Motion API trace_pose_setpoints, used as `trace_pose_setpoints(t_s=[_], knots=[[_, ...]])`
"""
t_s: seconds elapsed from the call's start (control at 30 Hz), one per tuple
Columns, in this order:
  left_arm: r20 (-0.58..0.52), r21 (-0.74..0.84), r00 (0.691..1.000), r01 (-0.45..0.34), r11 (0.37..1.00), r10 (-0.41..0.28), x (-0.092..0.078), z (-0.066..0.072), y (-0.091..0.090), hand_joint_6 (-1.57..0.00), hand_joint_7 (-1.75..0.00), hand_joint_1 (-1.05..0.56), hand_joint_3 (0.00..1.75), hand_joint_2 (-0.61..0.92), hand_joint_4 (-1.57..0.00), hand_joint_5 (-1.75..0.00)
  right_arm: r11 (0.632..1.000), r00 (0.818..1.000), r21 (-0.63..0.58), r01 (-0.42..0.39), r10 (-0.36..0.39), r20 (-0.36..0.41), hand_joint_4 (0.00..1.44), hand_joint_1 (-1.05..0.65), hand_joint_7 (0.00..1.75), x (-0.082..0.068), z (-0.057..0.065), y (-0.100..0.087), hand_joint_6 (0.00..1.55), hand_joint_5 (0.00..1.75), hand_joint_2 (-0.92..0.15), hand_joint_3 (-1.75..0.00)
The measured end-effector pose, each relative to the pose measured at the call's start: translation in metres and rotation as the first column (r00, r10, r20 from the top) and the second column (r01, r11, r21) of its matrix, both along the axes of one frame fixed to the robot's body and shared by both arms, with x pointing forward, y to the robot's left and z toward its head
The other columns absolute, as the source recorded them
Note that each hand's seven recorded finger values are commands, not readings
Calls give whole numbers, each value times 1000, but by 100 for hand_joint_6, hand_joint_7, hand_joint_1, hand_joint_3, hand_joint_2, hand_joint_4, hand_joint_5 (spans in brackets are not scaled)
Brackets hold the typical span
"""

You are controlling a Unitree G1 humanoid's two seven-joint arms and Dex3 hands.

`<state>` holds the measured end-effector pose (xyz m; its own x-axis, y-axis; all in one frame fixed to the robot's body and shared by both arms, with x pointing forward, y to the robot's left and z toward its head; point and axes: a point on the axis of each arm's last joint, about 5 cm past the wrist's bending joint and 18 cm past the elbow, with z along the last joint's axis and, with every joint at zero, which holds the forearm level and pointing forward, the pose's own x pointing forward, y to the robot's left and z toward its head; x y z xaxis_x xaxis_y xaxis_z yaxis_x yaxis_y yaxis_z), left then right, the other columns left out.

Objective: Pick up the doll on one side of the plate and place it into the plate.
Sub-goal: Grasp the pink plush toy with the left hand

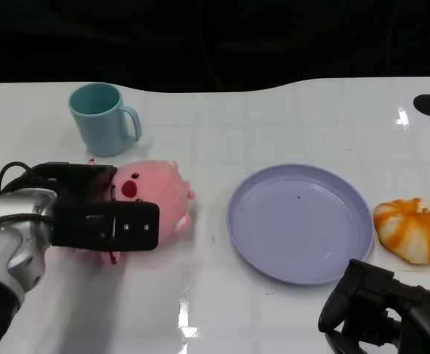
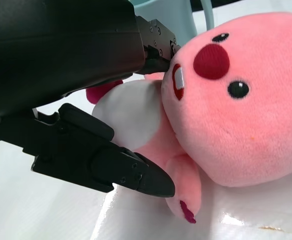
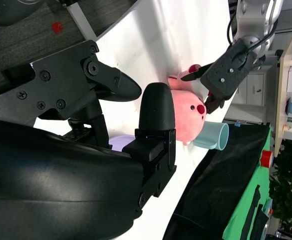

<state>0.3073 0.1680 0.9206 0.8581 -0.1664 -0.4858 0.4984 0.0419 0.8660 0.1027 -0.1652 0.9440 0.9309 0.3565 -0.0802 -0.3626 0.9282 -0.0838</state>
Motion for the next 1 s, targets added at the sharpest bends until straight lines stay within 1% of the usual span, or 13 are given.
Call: trace_pose_setpoints(t_s=[0.3, 0.53, 0.6, 0.63, 0.67, 0.7, 0.73, 0.77, 0.8, 0.87, 0.9, 0.97, 1.0], knots=[[-38, 0, 999, -38, 999, 38, 8, -16, -4, -40, -5, -59, 2, 92, -30, -13, 1000, 1000, -1, -2, 2, 0, 62, -26, 155, -1, 0, -1, 50, 175, -75, -74], [-23, -40, 997, -74, 996, 74, 8, -27, -9, -87, -7, -48, 5, 92, -78, -16, 1000, 1000, -8, -4, 4, 0, 62, -27, 153, -2, 0, -2, 51, 174, -76, -71], [-7, -57, 996, -87, 995, 87, 7, -30, -10, -92, -7, -47, 4, 92, -83, -16, 1000, 1000, -10, -1, 1, 0, 62, -27, 152, -2, 0, -3, 51, 174, -77, -70], [0, -64, 996, -90, 994, 90, 6, -31, -10, -101, -10, -42, 6, 92, -93, -27, 1000, 1000, -11, 0, 0, 1, 62, -27, 152, -2, 0, -3, 51, 174, -77, -70], [10, -72, 996, -89, 993, 90, 6, -33, -9, -109, -11, -38, 6, 92, -95, -40, 1000, 1000, -12, 1, -1, 1, 62, -27, 152, -2, 0, -3, 51, 174, -77, -70], [21, -84, 996, -87, 993, 89, 4, -35, -9, -116, -13, -34, 5, 92, -90, -67, 1000, 1000, -12, 2, -2, 2, 62, -27, 152, -2, 0, -3, 51, 174, -77, -69], [37, -100, 996, -81, 992, 85, 3, -37, -8, -124, -19, -30, 10, 92, -82, -110, 1000, 1000, -12, 2, -2, 2, 62, -27, 152, -2, 1, -3, 51, 174, -77, -69], [58, -115, 995, -72, 991, 79, 1, -39, -8, -125, -30, -29, 18, 92, -78, -128, 1000, 1000, -12, 2, -2, 3, 62, -27, 153, -2, 1, -3, 51, 175, -77, -69], [75, -131, 994, -66, 989, 76, -1, -41, -8, -115, -58, -28, 28, 91, -75, -143, 1000, 1000, -12, 2, -2, 4, 62, -27, 153, -2, 1, -3, 52, 175, -77, -69], [110, -151, 991, -58, 987, 76, -3, -44, -7, -88, -98, -28, 32, 92, -70, -160, 1000, 1000, -11, 1, -1, 7, 63, -26, 153, -2, 1, -3, 52, 175, -77, -69], [124, -155, 990, -53, 986, 73, -4, -45, -7, -82, -109, -28, 33, 92, -69, -162, 1000, 1000, -11, 1, -1, 10, 63, -26, 153, -2, 1, -3, 52, 175, -77, -69], [147, -176, 987, -38, 984, 64, -7, -47, -6, -67, -157, -25, 35, 92, -73, -172, 1000, 1000, -9, 1, 0, 11, 63, -26, 153, -1, 1, -3, 52, 175, -77, -70], [156, -193, 986, -29, 981, 60, -9, -49, -6, -64, -165, -24, 37, 92, -74, -173, 1000, 1000, -9, 1, -1, 11, 63, -26, 154, -1, 1, -3, 51, 175, -77, -70]])
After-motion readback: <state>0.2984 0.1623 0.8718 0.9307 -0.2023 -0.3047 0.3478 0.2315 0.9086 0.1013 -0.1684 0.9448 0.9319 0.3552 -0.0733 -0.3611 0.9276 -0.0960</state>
